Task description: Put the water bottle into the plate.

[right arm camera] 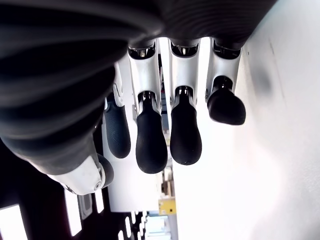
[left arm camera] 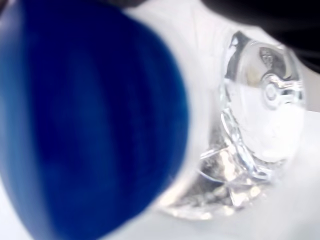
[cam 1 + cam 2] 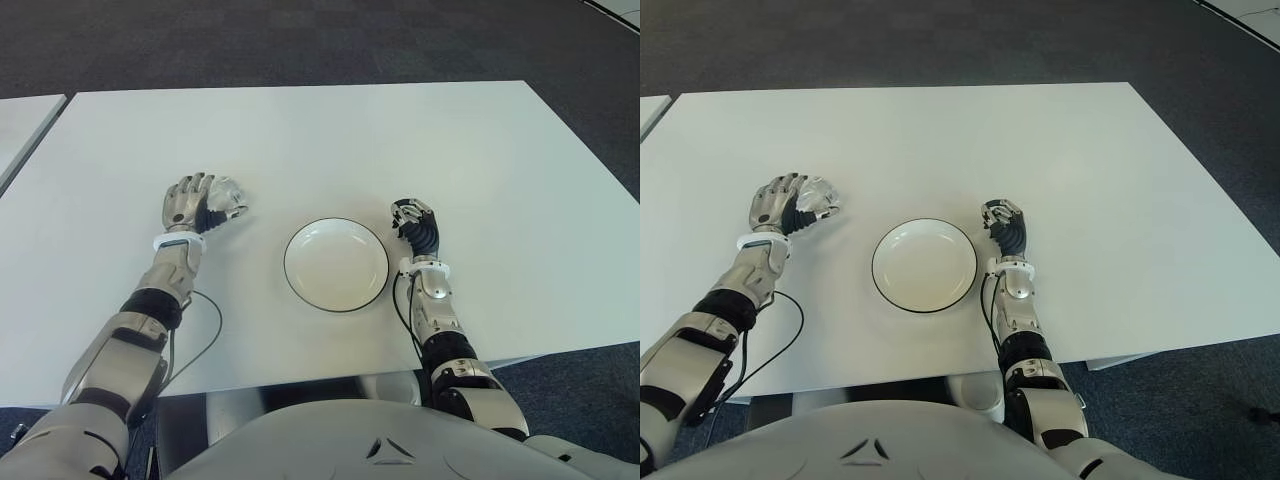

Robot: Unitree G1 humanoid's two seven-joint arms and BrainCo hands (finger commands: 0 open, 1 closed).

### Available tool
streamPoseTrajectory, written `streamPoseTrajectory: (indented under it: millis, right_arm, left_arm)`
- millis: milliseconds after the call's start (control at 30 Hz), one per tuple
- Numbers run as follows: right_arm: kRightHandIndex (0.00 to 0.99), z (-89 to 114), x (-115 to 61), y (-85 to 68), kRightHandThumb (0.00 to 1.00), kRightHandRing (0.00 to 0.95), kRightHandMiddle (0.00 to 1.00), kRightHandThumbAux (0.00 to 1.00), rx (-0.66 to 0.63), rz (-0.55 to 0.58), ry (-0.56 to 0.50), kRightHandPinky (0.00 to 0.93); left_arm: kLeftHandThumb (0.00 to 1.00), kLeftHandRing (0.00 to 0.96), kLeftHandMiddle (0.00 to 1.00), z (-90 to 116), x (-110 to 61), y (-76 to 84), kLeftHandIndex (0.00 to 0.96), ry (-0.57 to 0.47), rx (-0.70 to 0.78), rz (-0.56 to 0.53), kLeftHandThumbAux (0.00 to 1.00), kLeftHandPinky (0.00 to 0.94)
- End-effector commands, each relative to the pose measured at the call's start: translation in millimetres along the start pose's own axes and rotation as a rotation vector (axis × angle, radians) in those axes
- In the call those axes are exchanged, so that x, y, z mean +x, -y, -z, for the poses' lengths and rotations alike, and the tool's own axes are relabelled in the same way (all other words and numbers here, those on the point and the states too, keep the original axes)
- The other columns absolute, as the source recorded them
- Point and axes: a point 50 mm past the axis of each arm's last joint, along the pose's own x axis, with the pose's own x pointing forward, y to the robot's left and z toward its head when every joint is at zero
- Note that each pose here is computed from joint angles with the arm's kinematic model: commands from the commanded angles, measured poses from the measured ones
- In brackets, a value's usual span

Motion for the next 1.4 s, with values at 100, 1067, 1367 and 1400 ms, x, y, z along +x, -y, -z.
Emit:
streamPoseTrajectory:
  millis: [100,1067,1367,1400]
  right_arm:
    - [0.439,41.2,-24.5,5.9,0.705,0.781,0.791,0.727,-0.023,0.014,-0.220,0.785]
    - [0.439,40.5,-26.2,7.5,0.704,0.776,0.789,0.727,-0.019,0.008,-0.211,0.777]
    - [0.439,40.5,-26.4,7.7,0.704,0.781,0.794,0.727,-0.014,0.010,-0.216,0.784]
    - [0.439,40.7,-26.3,7.8,0.704,0.782,0.793,0.726,-0.014,0.009,-0.218,0.787]
  left_arm:
    - [0.452,0.000,0.024,8.5,-13.8,36.1,0.000,-0.032,-0.008,0.218,0.251,0.000]
    - [0.715,0.637,0.623,17.1,-25.3,55.5,0.427,-0.072,-0.034,0.342,0.654,0.644]
    - [0.842,0.804,0.550,11.7,-28.4,57.3,0.393,-0.044,-0.045,0.319,0.668,0.837]
    - [0.844,0.818,0.548,10.5,-29.0,57.1,0.392,-0.039,-0.054,0.306,0.669,0.851]
